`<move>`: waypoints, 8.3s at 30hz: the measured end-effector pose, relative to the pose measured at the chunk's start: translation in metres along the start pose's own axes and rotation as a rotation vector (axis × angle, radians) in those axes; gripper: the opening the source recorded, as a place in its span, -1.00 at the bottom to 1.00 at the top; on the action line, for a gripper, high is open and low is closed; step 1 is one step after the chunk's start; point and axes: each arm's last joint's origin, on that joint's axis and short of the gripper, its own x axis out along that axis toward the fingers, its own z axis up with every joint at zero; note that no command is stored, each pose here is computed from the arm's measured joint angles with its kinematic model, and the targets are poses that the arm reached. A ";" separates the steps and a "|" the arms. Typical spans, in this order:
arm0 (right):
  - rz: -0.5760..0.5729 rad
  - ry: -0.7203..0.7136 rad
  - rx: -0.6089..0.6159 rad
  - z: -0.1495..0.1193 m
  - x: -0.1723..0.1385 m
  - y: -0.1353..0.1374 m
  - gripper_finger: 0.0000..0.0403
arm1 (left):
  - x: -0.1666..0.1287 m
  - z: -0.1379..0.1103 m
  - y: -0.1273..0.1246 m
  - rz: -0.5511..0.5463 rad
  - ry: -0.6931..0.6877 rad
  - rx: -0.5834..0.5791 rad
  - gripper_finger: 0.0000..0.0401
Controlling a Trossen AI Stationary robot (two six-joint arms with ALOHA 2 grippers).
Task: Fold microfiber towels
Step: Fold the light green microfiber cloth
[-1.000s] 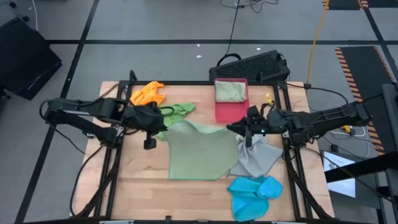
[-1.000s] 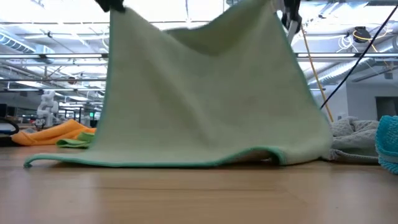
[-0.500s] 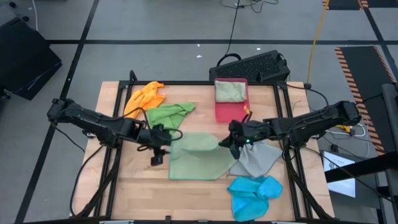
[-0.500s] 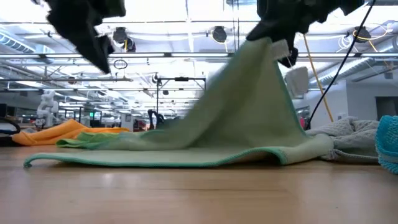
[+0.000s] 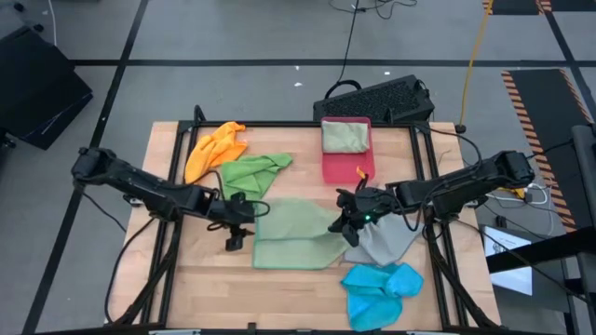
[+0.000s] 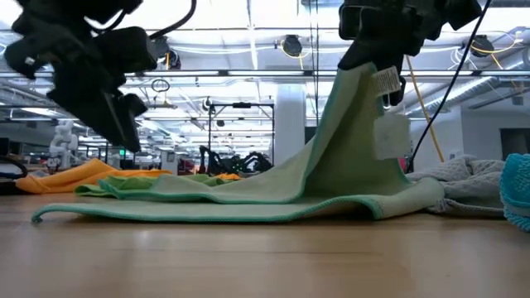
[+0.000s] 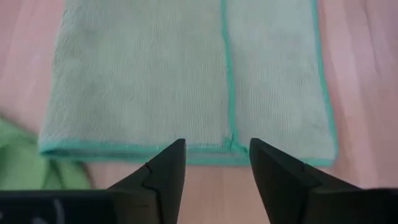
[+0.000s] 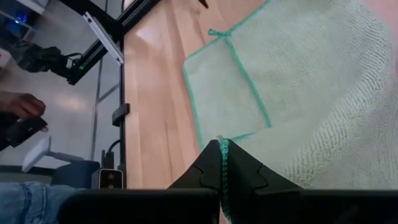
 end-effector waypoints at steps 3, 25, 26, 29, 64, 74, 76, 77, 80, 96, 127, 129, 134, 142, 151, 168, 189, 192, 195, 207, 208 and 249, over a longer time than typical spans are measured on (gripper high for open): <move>0.003 -0.008 0.010 0.001 0.000 0.000 -1.00 | 0.009 -0.009 -0.005 0.018 -0.043 0.069 -0.13; -0.033 -0.041 0.059 0.002 0.000 -0.001 -1.00 | 0.054 -0.029 -0.025 0.097 -0.030 0.247 -0.14; -0.033 -0.041 0.059 0.002 0.000 -0.001 -1.00 | 0.054 -0.030 -0.024 0.099 -0.025 0.245 -0.14; -0.033 -0.041 0.059 0.002 0.000 -0.001 -1.00 | 0.053 -0.030 -0.023 0.136 -0.029 0.210 -0.14; -0.037 -0.037 0.105 0.001 0.000 -0.001 -1.00 | 0.046 -0.035 -0.024 0.204 0.029 0.455 -0.14; -0.037 -0.037 0.105 0.001 0.000 -0.001 -1.00 | 0.045 -0.031 -0.027 0.184 -0.020 0.463 -0.14; -0.037 -0.037 0.103 0.001 0.000 -0.001 -1.00 | 0.044 -0.030 -0.028 0.181 -0.032 0.461 -0.14; -0.037 -0.037 0.101 0.001 0.000 -0.001 -1.00 | 0.044 -0.029 -0.028 0.180 -0.039 0.460 -0.14; -0.038 -0.037 0.098 0.001 0.000 -0.001 -1.00 | 0.044 -0.029 -0.028 0.180 -0.045 0.457 -0.14; -0.040 -0.035 0.098 0.001 0.000 -0.002 -1.00 | 0.049 -0.027 -0.024 0.176 -0.041 0.479 -0.56; 0.116 -0.246 0.191 0.018 -0.062 0.022 -1.00 | -0.101 0.069 -0.034 0.192 -0.142 0.179 -0.99; 0.161 -0.294 0.214 0.023 -0.071 0.024 -1.00 | -0.123 0.078 -0.034 0.198 -0.186 0.139 -0.99; 0.301 -0.353 0.279 0.033 -0.090 0.043 -1.00 | -0.183 0.111 -0.046 0.027 -0.345 0.041 -0.99; 0.591 -0.384 0.308 0.074 -0.143 0.135 -1.00 | -0.283 0.148 -0.076 -0.467 -0.636 0.007 -0.99; 0.180 -0.571 0.167 0.125 -0.133 0.116 -1.00 | -0.294 0.104 -0.026 0.314 -0.436 0.022 -0.99; -0.156 -0.533 0.319 0.108 -0.028 -0.040 -1.00 | -0.165 0.059 0.022 0.498 -0.022 -0.080 -0.99; -0.190 -0.266 0.293 0.046 -0.004 -0.072 -1.00 | -0.112 0.026 0.011 0.265 0.124 -0.029 -0.98; -0.208 -0.244 0.299 0.035 -0.002 -0.080 -1.00 | -0.100 0.017 0.012 0.234 0.147 -0.044 -0.98; -0.179 -0.240 0.300 0.031 0.000 -0.081 -1.00 | -0.091 0.011 0.014 0.230 0.145 -0.046 -0.97; -0.083 -0.322 0.331 0.032 0.017 -0.082 -1.00 | -0.088 0.009 0.020 0.332 0.133 -0.052 -0.98; -0.081 -0.342 0.327 0.035 0.016 -0.082 -1.00 | -0.090 0.011 0.021 0.346 0.127 -0.050 -0.98; -0.119 -0.090 0.306 0.012 0.028 -0.089 -1.00 | -0.077 -0.007 0.018 0.118 0.252 -0.165 -0.98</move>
